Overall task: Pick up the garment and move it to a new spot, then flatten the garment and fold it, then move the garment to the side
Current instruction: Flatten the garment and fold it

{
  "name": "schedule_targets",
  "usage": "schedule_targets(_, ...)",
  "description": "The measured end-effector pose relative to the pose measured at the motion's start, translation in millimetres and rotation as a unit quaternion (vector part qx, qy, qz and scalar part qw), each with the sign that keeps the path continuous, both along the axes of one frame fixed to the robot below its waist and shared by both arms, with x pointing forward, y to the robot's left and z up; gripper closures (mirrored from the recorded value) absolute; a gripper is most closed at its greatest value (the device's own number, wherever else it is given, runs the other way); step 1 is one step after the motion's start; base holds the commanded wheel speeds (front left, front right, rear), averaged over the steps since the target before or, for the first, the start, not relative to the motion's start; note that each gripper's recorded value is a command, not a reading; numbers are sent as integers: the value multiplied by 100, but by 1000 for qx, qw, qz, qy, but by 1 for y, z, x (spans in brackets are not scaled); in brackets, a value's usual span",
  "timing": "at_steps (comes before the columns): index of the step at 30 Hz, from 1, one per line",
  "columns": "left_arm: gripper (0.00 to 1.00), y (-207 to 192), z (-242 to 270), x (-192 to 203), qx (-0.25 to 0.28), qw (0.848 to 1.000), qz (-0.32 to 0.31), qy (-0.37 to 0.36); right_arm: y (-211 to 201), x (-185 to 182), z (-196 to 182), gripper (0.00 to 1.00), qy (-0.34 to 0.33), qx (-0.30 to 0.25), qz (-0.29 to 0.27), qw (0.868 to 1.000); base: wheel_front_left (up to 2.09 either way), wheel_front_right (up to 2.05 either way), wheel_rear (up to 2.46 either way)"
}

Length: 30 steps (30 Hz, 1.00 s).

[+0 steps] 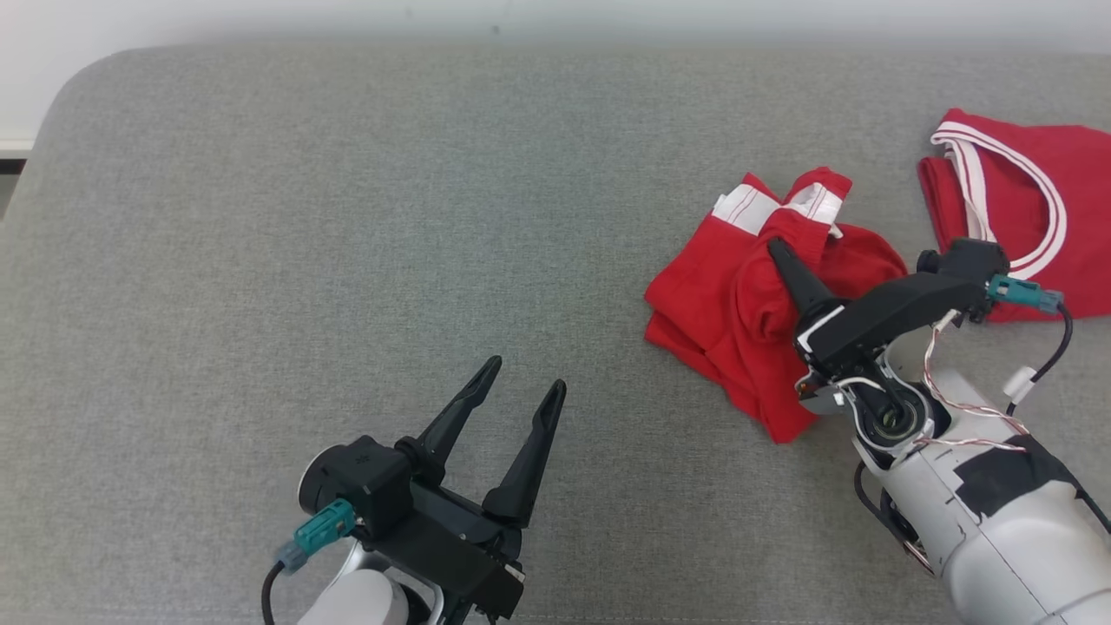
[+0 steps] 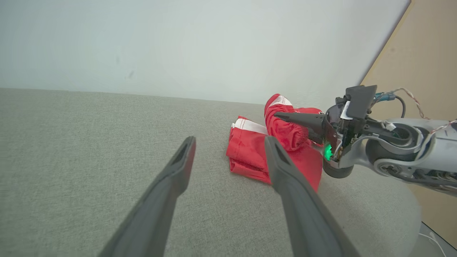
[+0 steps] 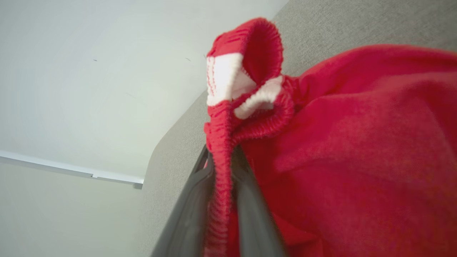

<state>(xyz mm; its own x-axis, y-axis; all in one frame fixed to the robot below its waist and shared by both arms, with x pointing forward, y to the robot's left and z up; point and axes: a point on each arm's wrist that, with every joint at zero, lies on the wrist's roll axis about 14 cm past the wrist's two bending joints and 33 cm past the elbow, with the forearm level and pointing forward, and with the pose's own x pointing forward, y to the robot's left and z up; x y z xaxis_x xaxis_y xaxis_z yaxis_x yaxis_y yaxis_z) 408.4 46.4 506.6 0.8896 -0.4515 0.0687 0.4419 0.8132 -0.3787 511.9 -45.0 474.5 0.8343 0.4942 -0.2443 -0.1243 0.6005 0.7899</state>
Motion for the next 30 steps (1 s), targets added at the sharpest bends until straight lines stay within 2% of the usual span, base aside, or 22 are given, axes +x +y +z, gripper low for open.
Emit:
schedule_targets(3, 0, 5, -2, 1, 2, 1000, 8, 3, 6, 5, -3, 100, 8, -6, 2, 1000, 0, 0, 0)
schedule_targets(4, 0, 7, -3, 2, 2, 1000, 10, 4, 7, 6, -4, 96, 12, -11, 3, 1000, 0, 0, 0)
schedule_targets(6, 0, 9, -4, 2, 3, 1000, 13, 5, 8, 6, -7, 61, 15, -17, 4, 1000, 0, 0, 0)
schedule_targets(7, 0, 10, -4, 2, 3, 1000, 15, 5, 7, 6, -10, 51, 19, -19, 3, 1000, 0, 0, 0)
schedule_targets(8, 0, 11, -4, 3, 3, 1000, 16, 5, 7, 5, -12, 7, 22, -21, 3, 1000, 0, 0, 0)
schedule_targets(9, 0, 11, -4, 3, 3, 1000, 18, 5, 8, 4, -14, 0, 26, -22, 2, 999, 0, 0, 0)
schedule_targets(18, 0, 16, -1, 7, 5, 1000, 22, 0, 12, 5, -6, 0, 14, -24, 2, 1000, 0, 0, 0)
schedule_targets(26, 0, 10, 3, 5, 7, 1000, 15, -7, -1, 1, 10, 0, -27, -32, -12, 999, 0, 0, 0)
schedule_targets(28, 0, 9, 6, 4, 7, 1000, 12, -11, -8, -3, 11, 0, -39, -40, -18, 998, 0, 0, 0)
schedule_targets(30, 0, 8, 7, 0, 6, 1000, 11, -12, -26, -11, 7, 0, -55, -76, -28, 995, 0, 0, 0)
